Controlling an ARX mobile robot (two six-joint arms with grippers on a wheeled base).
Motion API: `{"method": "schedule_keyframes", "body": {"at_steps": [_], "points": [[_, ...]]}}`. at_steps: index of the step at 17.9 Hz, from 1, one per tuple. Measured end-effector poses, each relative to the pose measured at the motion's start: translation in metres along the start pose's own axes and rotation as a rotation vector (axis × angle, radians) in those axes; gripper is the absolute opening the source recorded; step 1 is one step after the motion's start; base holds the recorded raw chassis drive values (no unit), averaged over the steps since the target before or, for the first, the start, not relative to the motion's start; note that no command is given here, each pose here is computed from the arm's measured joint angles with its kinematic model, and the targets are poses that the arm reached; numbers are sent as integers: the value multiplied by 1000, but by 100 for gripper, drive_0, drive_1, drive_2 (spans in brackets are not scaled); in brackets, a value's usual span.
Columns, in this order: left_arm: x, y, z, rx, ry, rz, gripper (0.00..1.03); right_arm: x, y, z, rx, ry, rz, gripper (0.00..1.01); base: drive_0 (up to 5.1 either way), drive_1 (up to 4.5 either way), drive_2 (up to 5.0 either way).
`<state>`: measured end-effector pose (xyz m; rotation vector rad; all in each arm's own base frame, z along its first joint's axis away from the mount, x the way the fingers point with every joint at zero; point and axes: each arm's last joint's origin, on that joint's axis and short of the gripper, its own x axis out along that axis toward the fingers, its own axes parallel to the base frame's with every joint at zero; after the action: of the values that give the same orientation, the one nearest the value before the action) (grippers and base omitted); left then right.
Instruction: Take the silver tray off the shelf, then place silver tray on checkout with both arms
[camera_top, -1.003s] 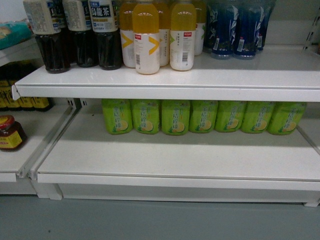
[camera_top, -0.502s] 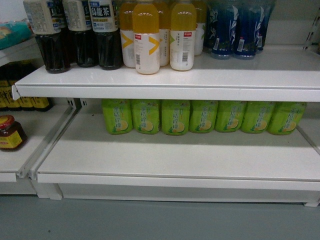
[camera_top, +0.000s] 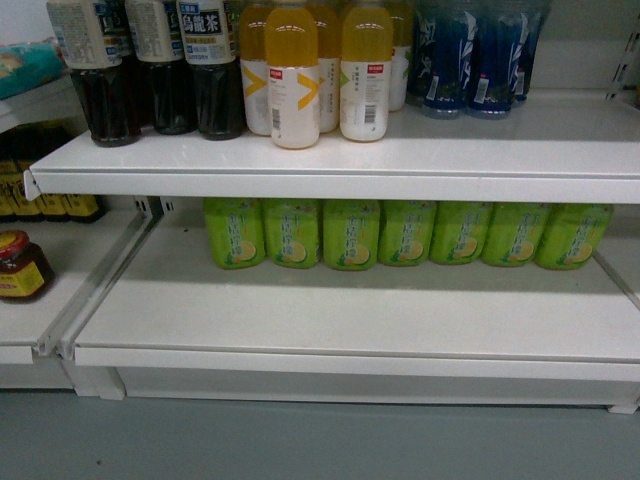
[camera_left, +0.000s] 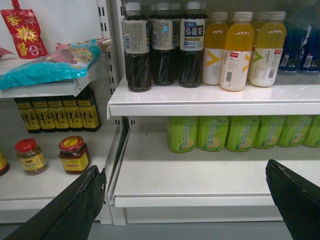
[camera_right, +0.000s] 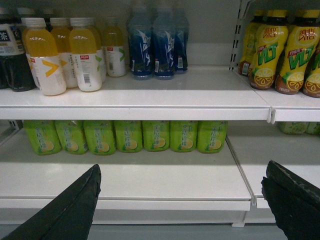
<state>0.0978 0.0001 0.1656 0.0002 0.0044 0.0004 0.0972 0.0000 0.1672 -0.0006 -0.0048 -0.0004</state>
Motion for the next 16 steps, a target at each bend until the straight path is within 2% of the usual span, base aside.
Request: {"method": "schedule_keyframes", "body": {"at_steps": [16], "points": [[0, 0, 0, 0, 0, 0, 98, 0, 0, 0, 1, 0, 0, 98, 0, 0, 0]]}}
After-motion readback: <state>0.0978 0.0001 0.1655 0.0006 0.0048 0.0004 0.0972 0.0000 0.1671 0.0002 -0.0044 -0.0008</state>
